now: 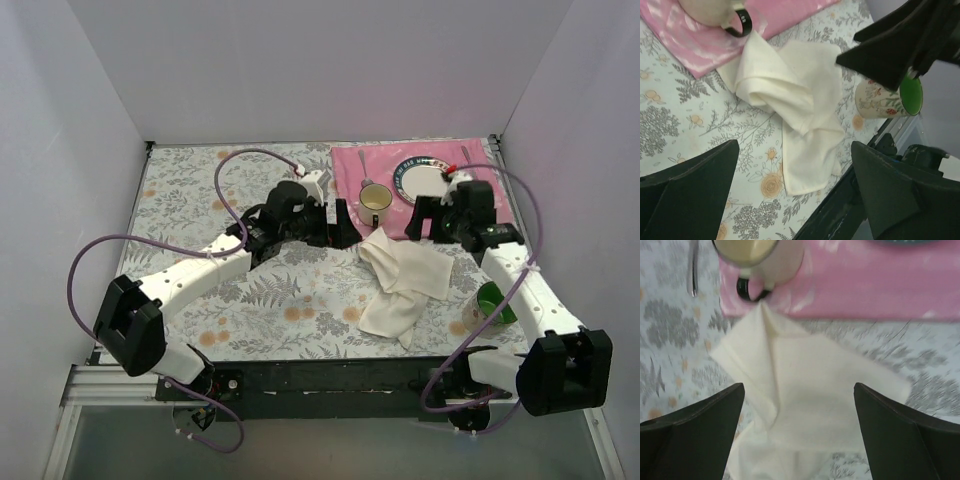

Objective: Fold the napkin, place the utensils inside, and roll it up
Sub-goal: Move the napkin to the centre of the board, then flatten the napkin out

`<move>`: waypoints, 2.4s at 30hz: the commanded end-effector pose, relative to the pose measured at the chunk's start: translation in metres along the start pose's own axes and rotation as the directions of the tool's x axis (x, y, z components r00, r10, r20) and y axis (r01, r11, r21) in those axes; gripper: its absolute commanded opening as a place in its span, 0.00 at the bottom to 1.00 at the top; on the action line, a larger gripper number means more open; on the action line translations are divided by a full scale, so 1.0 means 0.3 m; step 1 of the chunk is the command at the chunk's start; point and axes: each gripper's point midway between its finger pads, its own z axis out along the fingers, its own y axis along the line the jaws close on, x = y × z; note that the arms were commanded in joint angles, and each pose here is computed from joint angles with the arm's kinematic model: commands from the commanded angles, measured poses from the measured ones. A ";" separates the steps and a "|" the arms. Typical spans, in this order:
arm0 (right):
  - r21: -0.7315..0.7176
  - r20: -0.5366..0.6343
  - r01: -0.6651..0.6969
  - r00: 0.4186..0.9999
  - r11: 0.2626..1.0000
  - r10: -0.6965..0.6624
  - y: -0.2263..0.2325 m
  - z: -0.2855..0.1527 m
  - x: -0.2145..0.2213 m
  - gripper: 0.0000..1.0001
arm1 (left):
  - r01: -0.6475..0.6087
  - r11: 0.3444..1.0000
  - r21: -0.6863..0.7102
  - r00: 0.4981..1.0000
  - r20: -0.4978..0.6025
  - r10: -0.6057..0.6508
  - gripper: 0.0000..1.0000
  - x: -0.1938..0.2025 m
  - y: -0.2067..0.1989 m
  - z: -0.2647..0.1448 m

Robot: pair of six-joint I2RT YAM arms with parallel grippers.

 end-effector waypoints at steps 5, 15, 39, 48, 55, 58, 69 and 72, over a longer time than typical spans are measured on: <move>-0.190 -0.150 0.004 0.988 0.982 -0.033 0.213 0.096 0.376 0.93 | 0.020 1.000 0.001 1.000 -0.001 -0.020 0.95 0.134 -0.023 -0.041; -0.310 -0.275 0.243 0.903 0.919 -0.331 0.507 0.191 0.575 0.10 | 0.124 0.954 -0.272 0.978 0.198 -0.070 0.95 0.034 0.115 -0.177; -0.284 -0.247 0.105 0.953 0.953 -0.178 0.399 0.035 0.585 0.88 | 0.271 0.705 -0.655 0.960 0.131 -0.247 0.98 0.244 0.358 -0.354; -0.458 -0.278 0.003 0.949 0.889 -0.146 0.447 0.088 0.596 0.64 | 0.330 0.717 -0.615 0.933 0.099 -0.345 0.98 0.398 0.371 -0.430; -0.474 -0.334 -0.025 0.930 0.880 -0.154 0.455 0.100 0.645 0.47 | 0.366 0.688 -0.626 0.910 0.086 -0.406 0.94 0.489 0.406 -0.425; -0.490 -0.332 -0.038 0.932 0.871 -0.146 0.457 0.092 0.665 0.47 | 0.371 0.692 -0.619 0.910 0.096 -0.403 0.87 0.493 0.416 -0.404; -0.540 -0.346 -0.060 0.925 0.840 -0.157 0.495 0.077 0.691 0.22 | 0.299 0.683 -0.667 0.934 0.056 -0.354 0.68 0.512 0.480 -0.315; -0.542 -0.344 -0.049 0.924 0.839 -0.169 0.500 0.079 0.680 0.18 | 0.286 0.670 -0.685 0.937 0.053 -0.346 0.58 0.520 0.503 -0.321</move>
